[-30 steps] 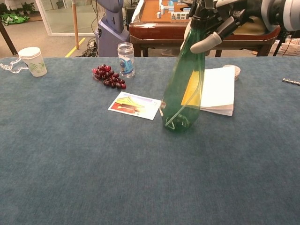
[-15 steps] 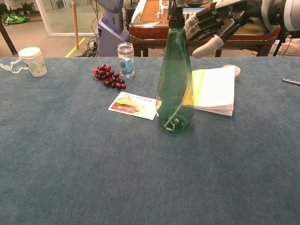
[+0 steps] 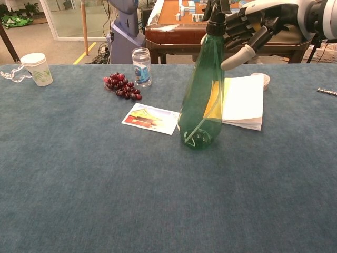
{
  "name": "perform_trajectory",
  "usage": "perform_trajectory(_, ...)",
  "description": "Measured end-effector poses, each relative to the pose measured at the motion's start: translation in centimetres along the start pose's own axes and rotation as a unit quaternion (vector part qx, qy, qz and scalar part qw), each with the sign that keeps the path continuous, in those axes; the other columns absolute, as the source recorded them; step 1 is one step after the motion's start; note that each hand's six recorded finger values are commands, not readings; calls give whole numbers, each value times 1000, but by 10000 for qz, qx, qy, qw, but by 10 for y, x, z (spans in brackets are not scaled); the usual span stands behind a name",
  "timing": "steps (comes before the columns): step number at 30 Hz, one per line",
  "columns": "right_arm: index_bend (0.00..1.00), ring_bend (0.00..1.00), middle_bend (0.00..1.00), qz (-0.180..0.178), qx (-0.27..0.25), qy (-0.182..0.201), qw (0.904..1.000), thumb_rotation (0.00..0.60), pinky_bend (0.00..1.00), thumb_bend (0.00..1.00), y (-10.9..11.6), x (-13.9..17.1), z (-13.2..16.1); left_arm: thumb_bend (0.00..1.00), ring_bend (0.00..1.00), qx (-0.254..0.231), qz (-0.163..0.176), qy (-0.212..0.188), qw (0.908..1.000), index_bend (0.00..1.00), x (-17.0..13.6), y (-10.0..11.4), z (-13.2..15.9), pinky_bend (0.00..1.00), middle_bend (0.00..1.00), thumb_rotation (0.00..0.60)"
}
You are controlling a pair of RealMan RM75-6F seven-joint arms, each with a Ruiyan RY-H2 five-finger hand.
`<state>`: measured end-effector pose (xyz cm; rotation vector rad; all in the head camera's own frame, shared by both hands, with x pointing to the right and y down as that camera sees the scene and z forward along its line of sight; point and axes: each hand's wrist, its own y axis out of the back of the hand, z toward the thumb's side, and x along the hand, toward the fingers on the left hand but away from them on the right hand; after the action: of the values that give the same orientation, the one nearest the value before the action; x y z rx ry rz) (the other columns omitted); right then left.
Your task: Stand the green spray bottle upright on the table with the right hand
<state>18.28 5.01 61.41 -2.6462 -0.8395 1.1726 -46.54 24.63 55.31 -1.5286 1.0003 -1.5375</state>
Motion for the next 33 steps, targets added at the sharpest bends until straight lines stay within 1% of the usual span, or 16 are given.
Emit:
perform_trajectory(5,264,56,167,-11,47,-10,10000,600,0,68,1,7,-2,360,244,-2,21,4,10000,284,1,1,0,176,263,600)
perform_trajectory(10,264,55,167,-130,162,5,9998,600,0,68,7,21,-4,360,244,6,41,-23,10000,284,3,2,1,177,263,600)
perform_trajectory(13,264,55,172,-279,299,8,9992,600,0,68,13,33,-7,360,244,16,44,-40,10000,284,4,3,1,176,263,600)
perform_trajectory(16,264,55,201,-491,495,14,9976,600,0,71,19,47,-10,360,244,17,41,-67,10000,284,6,3,2,176,263,600)
perform_trajectory(19,264,57,218,-766,826,13,9936,600,0,94,25,61,-14,359,244,17,29,-109,9999,284,9,2,4,176,263,600)
perform_trajectory(22,263,61,221,-1083,1324,-20,9853,600,0,104,30,76,-20,359,244,23,24,-160,9999,284,12,2,7,175,263,600)
perform_trajectory(23,263,62,221,-1221,1540,-48,9805,600,0,106,32,83,-22,359,244,27,22,-175,9998,284,12,3,8,175,263,600)
perform_trajectory(26,264,63,221,-1572,1964,-158,9677,600,0,124,33,104,-31,360,245,42,23,-246,9997,284,15,3,11,175,263,600)
perform_trajectory(30,264,63,226,-1967,2257,-320,9536,600,0,128,27,133,-46,359,244,56,-1,-310,9995,284,19,2,14,174,263,600)
perform_trajectory(33,264,63,226,-2211,2431,-419,9436,600,0,129,19,155,-56,360,244,50,-3,-349,9994,284,22,2,16,174,263,600)
